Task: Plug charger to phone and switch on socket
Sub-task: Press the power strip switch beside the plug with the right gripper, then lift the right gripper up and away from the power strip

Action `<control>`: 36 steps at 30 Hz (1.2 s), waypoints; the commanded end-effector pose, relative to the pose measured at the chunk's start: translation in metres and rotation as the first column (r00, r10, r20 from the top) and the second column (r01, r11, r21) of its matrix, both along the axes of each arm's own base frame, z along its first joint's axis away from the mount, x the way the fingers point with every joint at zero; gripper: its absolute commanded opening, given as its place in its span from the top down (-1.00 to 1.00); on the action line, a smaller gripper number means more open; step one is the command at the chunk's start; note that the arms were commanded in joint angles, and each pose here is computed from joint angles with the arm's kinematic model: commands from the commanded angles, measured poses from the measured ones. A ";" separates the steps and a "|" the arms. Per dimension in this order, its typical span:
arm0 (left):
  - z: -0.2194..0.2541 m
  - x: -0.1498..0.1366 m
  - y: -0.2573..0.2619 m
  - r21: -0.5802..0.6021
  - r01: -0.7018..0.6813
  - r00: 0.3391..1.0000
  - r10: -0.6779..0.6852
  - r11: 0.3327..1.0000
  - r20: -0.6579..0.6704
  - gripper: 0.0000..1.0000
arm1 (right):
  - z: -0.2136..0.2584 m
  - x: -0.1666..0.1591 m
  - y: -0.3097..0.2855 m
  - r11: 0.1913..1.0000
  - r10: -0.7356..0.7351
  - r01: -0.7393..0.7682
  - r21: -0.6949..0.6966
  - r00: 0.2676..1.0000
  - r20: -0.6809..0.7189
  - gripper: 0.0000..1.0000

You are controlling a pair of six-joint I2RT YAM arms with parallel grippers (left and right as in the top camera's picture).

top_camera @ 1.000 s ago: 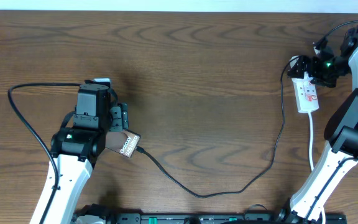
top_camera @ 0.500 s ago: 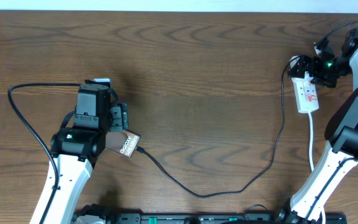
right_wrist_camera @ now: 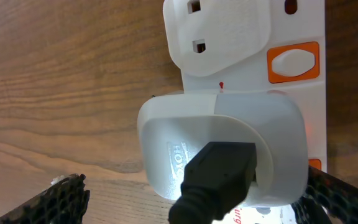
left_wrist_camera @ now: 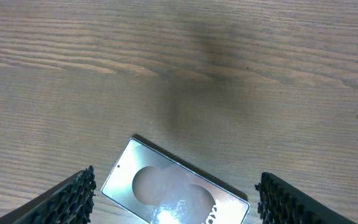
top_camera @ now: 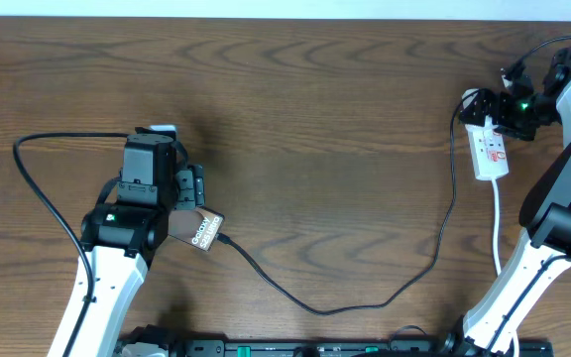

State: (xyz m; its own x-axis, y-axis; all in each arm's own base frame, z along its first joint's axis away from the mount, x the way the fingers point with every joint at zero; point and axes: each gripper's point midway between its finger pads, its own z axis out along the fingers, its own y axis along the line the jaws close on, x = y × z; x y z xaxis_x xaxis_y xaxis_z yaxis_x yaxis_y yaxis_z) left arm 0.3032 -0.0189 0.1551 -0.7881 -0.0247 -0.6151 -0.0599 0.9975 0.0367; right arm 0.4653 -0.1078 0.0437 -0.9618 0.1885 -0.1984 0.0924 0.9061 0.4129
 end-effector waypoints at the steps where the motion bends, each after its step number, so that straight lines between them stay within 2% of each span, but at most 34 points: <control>1: 0.009 0.004 -0.001 -0.012 -0.005 1.000 0.005 1.000 0.018 -0.64 | -0.024 -0.011 0.032 0.991 -0.018 0.032 0.128 0.994 -0.104 -0.99; 10: 0.009 0.005 -0.001 -0.012 -0.005 1.000 0.005 1.000 0.019 -0.64 | 0.018 -0.008 -0.011 0.994 -0.106 0.109 0.020 0.987 -0.117 -0.99; 19: 0.009 0.004 -0.001 -0.013 -0.005 1.000 0.005 1.000 0.019 -0.64 | 0.106 -0.004 -0.049 0.961 -0.242 0.231 -0.155 0.969 -0.053 -0.99; 25: 0.009 0.004 -0.001 -0.012 -0.005 1.000 0.005 1.000 0.018 -0.64 | 0.163 -0.015 -0.058 0.897 -0.377 0.366 -0.249 0.926 0.005 -0.98; 30: 0.009 0.004 -0.001 -0.012 -0.005 1.000 0.005 1.000 0.019 -0.64 | 0.190 -0.009 -0.045 0.885 -0.392 0.398 -0.244 0.917 0.073 -0.99; 36: 0.009 0.004 -0.001 -0.012 -0.005 1.000 0.005 1.000 0.019 -0.64 | 0.190 -0.004 -0.032 0.896 -0.369 0.376 -0.235 0.926 0.076 -0.99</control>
